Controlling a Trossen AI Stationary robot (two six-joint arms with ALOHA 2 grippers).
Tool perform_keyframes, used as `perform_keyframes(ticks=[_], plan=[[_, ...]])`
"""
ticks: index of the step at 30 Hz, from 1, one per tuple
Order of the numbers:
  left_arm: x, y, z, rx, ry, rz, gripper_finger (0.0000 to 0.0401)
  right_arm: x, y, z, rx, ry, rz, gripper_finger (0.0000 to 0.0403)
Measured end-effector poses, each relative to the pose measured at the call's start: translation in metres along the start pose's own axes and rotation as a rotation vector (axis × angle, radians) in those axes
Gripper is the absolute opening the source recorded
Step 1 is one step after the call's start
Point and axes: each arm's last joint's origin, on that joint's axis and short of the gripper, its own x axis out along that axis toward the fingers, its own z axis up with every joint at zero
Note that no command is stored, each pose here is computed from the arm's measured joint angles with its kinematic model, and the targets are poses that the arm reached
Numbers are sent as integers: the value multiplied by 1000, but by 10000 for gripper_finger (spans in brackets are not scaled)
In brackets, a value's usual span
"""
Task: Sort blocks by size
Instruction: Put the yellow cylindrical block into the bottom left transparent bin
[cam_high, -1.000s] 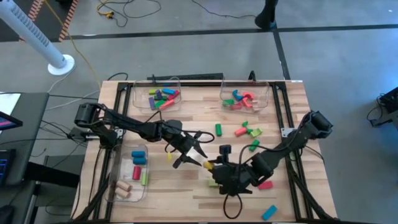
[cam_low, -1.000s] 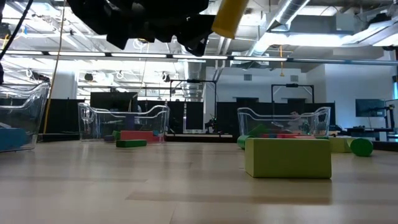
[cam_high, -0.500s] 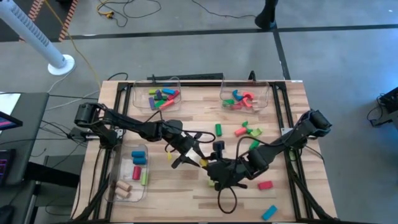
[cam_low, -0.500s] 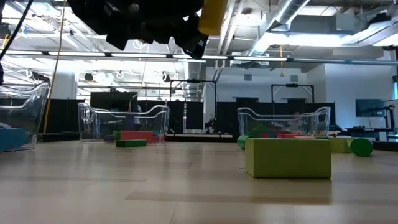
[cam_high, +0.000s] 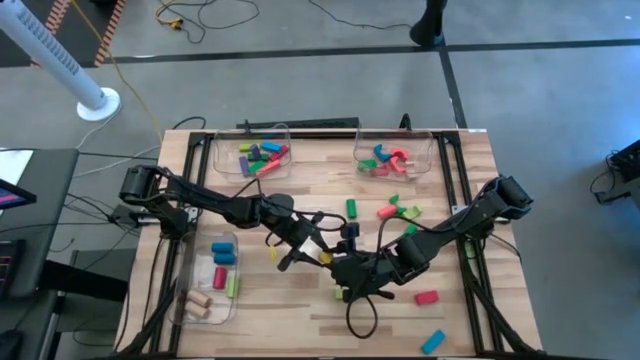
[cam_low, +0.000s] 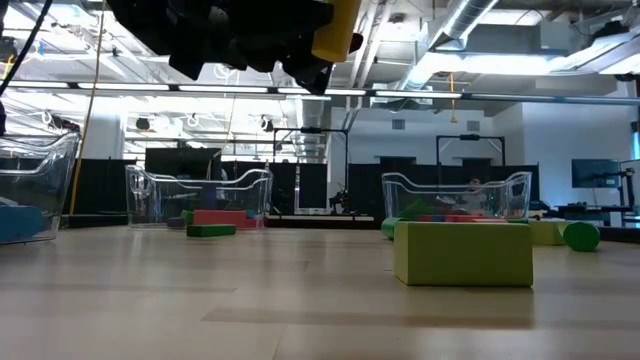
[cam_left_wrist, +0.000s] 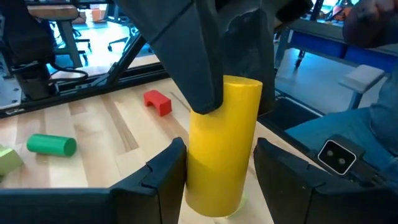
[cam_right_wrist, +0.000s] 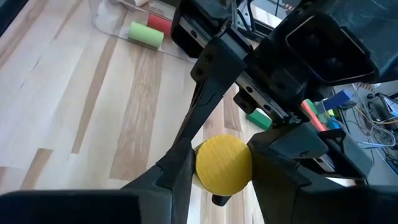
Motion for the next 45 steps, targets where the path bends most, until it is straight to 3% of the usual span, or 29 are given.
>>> perform_keyframes(ticks=[9,18,25,30,37,45], plan=[[0,-1,-1,30,8,-2,122,0,0,1,-3,-7,5,164],[1,-2,-1,32,12,-5,123,0,0,1,2,-8,6,171],[1,-3,-4,21,45,-9,123,0,0,-3,35,25,3,218],[-1,-3,-5,14,116,-10,123,-1,0,-6,51,58,-2,246],[-11,-7,6,27,276,5,123,-1,-1,-10,54,91,-14,250],[-43,-24,23,44,440,119,123,-3,-1,-22,58,197,-26,250]])
